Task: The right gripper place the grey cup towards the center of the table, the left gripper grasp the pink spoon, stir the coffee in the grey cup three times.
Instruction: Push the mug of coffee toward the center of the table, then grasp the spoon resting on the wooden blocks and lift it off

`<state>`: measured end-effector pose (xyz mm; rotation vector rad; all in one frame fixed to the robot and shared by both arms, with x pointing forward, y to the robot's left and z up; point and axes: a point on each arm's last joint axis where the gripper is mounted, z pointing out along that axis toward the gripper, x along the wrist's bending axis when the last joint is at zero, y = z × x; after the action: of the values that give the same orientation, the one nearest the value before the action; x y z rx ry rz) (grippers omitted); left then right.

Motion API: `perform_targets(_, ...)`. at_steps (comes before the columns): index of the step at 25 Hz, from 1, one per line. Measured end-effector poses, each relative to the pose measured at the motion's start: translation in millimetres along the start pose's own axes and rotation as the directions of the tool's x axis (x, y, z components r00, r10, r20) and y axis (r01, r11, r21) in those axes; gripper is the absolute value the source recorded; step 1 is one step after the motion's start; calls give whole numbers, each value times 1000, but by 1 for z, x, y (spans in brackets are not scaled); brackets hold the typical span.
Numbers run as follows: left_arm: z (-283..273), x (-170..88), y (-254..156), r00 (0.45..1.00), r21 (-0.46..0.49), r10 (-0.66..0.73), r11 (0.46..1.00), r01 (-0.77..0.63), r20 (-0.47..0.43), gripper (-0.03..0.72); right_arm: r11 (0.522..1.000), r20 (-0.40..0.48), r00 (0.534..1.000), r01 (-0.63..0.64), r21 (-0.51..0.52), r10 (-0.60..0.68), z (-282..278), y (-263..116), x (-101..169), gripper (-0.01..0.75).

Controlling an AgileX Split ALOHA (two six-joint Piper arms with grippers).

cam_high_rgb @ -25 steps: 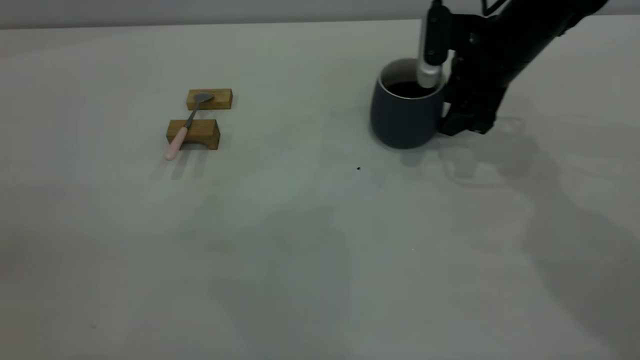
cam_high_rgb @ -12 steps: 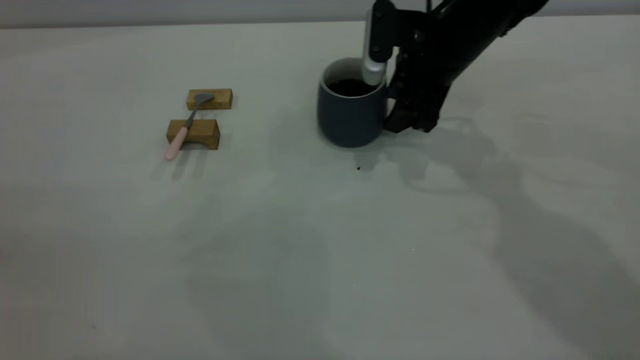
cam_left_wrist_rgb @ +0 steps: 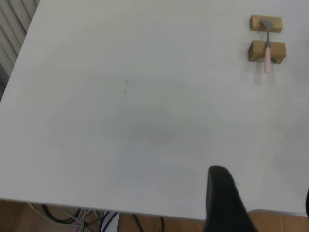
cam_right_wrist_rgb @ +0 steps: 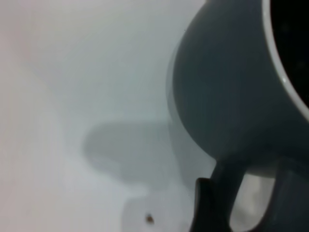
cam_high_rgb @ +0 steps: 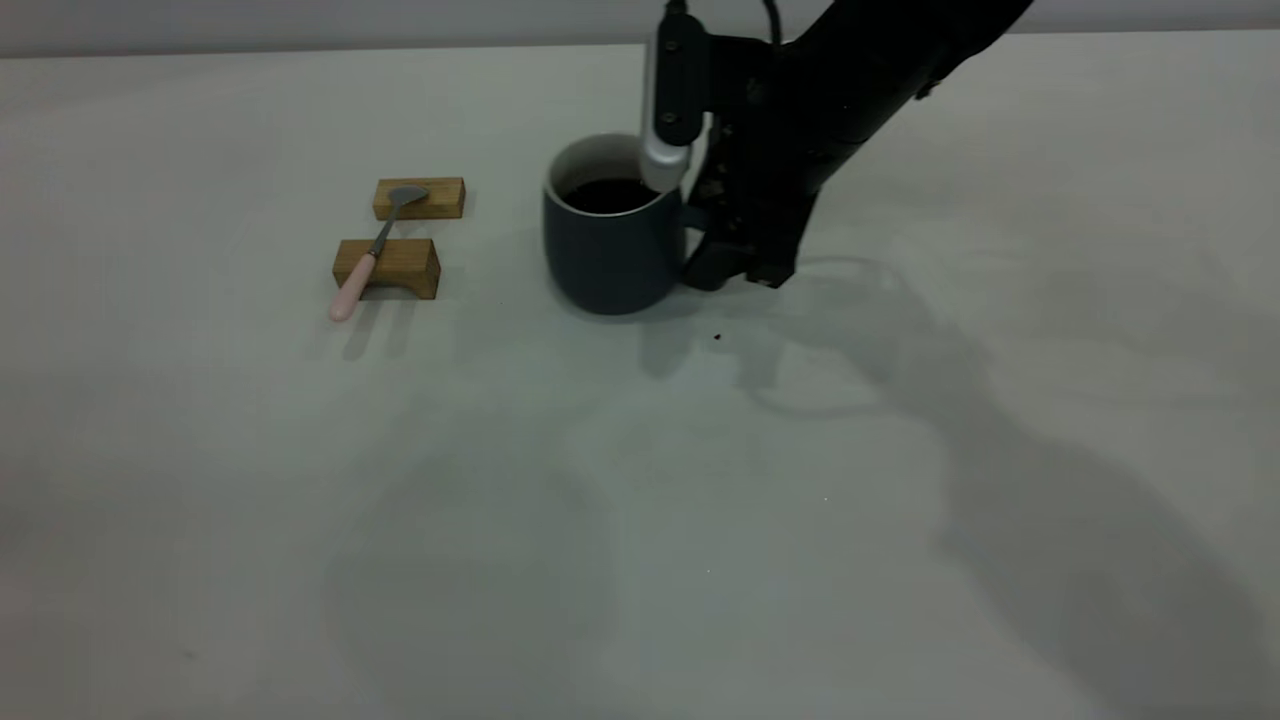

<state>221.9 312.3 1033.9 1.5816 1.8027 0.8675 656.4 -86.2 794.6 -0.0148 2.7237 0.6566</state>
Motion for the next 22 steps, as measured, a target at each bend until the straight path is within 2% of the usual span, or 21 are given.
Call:
perform_targets(5, 0, 0, 0, 1000, 0, 0, 1000, 0, 0, 476, 998, -7, 998, -56, -22, 56, -6, -2, -4, 521)
perform_targets(7, 0, 0, 0, 1000, 0, 0, 1000, 0, 0, 476, 988, -21, 988, -151, -43, 150, -18, -6, -13, 520)
perform_targets(9, 0, 0, 0, 1000, 0, 0, 1000, 0, 0, 476, 957, -46, 959, -282, -73, 279, -36, -4, -21, 520)
perform_targets(12, 0, 0, 0, 1000, 0, 0, 1000, 0, 0, 476, 848, -109, 852, -522, -96, 512, -76, 6, -29, 520)
perform_targets(13, 0, 0, 0, 1000, 0, 0, 1000, 0, 0, 476, 796, -132, 799, -599, -84, 587, -93, 12, -28, 520)
perform_targets(16, 0, 0, 0, 1000, 0, 0, 1000, 0, 0, 476, 655, -148, 646, -756, 12, 749, -145, 24, -16, 520)
perform_targets(17, 0, 0, 0, 1000, 0, 0, 1000, 0, 0, 476, 605, -119, 596, -793, 69, 794, -165, 25, -8, 520)
perform_targets(20, 0, 0, 0, 1000, 0, 0, 1000, 0, 0, 476, 502, 25, 516, -843, 193, 856, -224, 16, 29, 520)
perform_targets(22, 0, 0, 0, 1000, 0, 0, 1000, 0, 0, 476, 434, 136, 467, -874, 217, 874, -266, 8, 57, 520)
